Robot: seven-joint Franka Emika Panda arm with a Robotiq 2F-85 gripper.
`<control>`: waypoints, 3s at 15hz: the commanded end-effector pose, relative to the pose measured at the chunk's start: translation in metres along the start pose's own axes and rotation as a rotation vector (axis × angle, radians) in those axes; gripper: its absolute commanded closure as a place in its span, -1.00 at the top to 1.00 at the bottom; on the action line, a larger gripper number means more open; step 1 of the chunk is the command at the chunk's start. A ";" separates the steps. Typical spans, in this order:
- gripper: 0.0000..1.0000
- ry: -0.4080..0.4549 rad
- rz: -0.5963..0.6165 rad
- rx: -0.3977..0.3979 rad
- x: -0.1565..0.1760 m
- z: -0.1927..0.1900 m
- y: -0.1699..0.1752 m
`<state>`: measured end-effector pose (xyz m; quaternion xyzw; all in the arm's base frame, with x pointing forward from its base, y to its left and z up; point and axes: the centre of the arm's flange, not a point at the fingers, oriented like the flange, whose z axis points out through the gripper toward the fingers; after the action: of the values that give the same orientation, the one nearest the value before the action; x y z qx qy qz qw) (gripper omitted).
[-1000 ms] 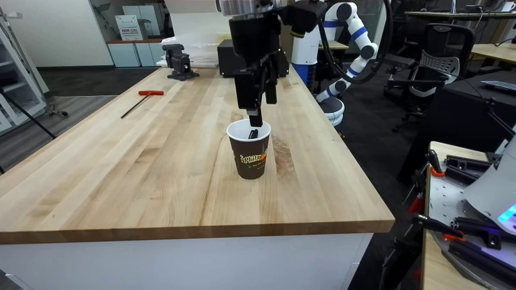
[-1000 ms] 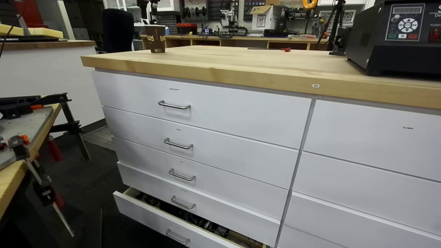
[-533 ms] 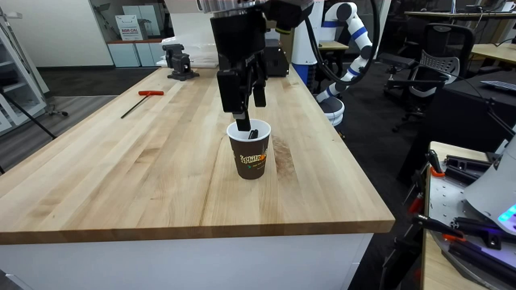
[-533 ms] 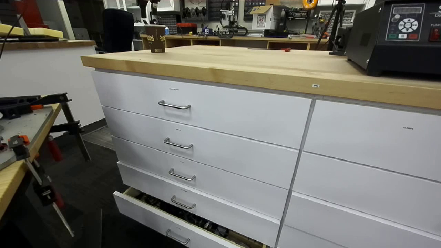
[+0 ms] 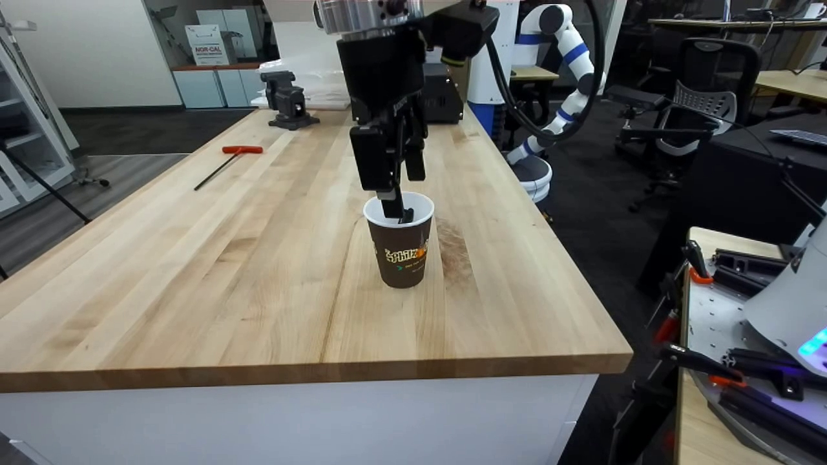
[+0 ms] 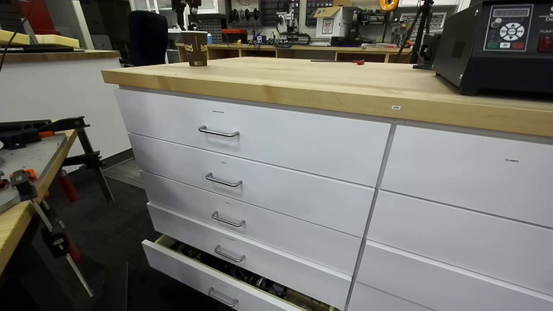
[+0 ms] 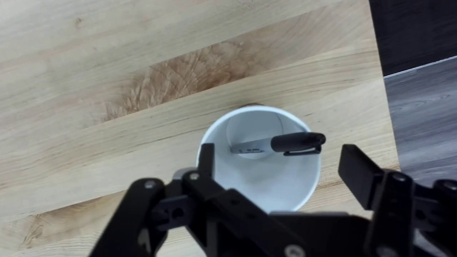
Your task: Pick the marker from the cup and put it on the table
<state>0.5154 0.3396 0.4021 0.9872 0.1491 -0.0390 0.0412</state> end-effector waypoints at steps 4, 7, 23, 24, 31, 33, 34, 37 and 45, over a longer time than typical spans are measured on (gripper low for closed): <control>-0.08 0.001 -0.012 -0.002 -0.003 0.007 0.003; 0.25 -0.008 -0.014 0.000 -0.003 0.011 0.002; -0.93 -0.044 -0.034 -0.012 -0.006 0.017 0.000; -0.93 -0.048 -0.037 -0.013 -0.005 0.016 0.000; -0.93 -0.080 -0.082 -0.031 -0.002 0.001 0.001; -0.93 -0.090 -0.098 -0.038 -0.001 -0.006 0.001; -0.93 -0.094 -0.105 -0.040 -0.001 -0.008 0.001; -0.93 -0.098 -0.126 -0.044 0.001 -0.022 0.001; -0.93 -0.083 -0.176 -0.066 0.006 -0.078 0.003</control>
<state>0.5167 0.3412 0.4530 0.9696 0.2225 -0.0790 0.0640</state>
